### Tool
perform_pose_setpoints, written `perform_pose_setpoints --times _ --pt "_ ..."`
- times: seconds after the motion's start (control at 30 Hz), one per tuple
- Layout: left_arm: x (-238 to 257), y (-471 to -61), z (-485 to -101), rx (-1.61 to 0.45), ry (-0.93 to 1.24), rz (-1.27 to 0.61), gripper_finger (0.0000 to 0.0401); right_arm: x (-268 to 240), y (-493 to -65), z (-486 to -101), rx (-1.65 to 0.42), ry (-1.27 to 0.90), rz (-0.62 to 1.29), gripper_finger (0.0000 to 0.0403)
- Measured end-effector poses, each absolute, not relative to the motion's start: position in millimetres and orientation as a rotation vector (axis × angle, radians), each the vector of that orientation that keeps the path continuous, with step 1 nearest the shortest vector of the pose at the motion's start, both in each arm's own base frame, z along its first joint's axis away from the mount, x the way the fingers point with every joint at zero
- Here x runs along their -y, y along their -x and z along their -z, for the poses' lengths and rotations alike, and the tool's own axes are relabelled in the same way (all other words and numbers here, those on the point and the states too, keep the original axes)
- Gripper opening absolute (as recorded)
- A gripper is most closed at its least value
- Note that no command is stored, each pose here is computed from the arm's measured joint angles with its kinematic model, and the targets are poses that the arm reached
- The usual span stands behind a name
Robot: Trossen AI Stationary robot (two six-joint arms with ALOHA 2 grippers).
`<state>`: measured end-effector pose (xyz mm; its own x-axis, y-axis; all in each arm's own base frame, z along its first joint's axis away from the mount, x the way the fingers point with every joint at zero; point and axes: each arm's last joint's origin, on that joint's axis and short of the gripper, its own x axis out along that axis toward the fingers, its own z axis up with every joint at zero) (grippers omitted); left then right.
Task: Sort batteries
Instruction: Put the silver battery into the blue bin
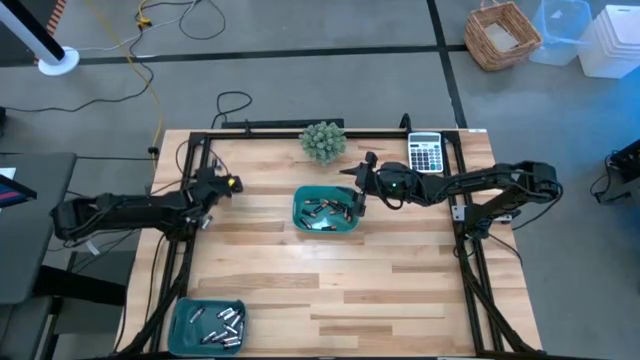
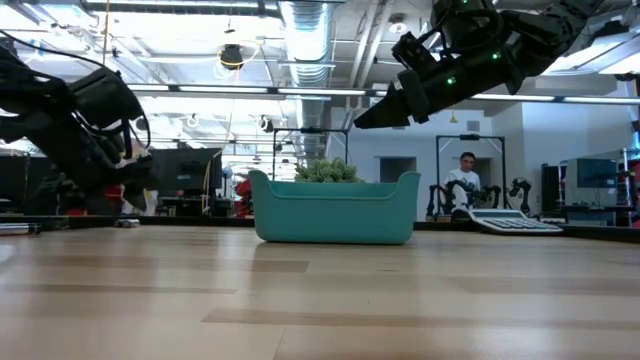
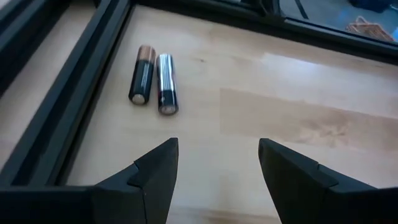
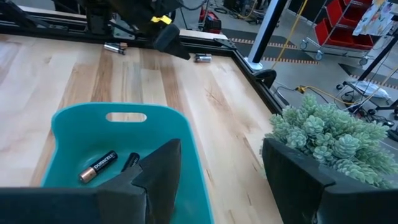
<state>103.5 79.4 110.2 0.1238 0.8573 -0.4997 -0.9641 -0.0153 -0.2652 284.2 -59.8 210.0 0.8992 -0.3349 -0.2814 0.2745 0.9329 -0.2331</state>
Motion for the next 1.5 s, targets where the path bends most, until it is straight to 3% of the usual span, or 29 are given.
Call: perform_pose_setpoints --times 0.37,0.87,1.5 --pt "-95 -106 -122 -0.236 0.581 -1.390 0.0217 60 -284 -210 -0.324 0.183 0.318 0.0240" --pt "-105 -107 -113 -0.399 0.604 -1.495 0.0217 55 -285 -210 -0.325 0.184 0.303 0.0240" --pt "-110 -109 -106 -0.438 0.501 -1.562 0.0217 56 -285 -210 -0.321 0.185 0.304 0.0240"
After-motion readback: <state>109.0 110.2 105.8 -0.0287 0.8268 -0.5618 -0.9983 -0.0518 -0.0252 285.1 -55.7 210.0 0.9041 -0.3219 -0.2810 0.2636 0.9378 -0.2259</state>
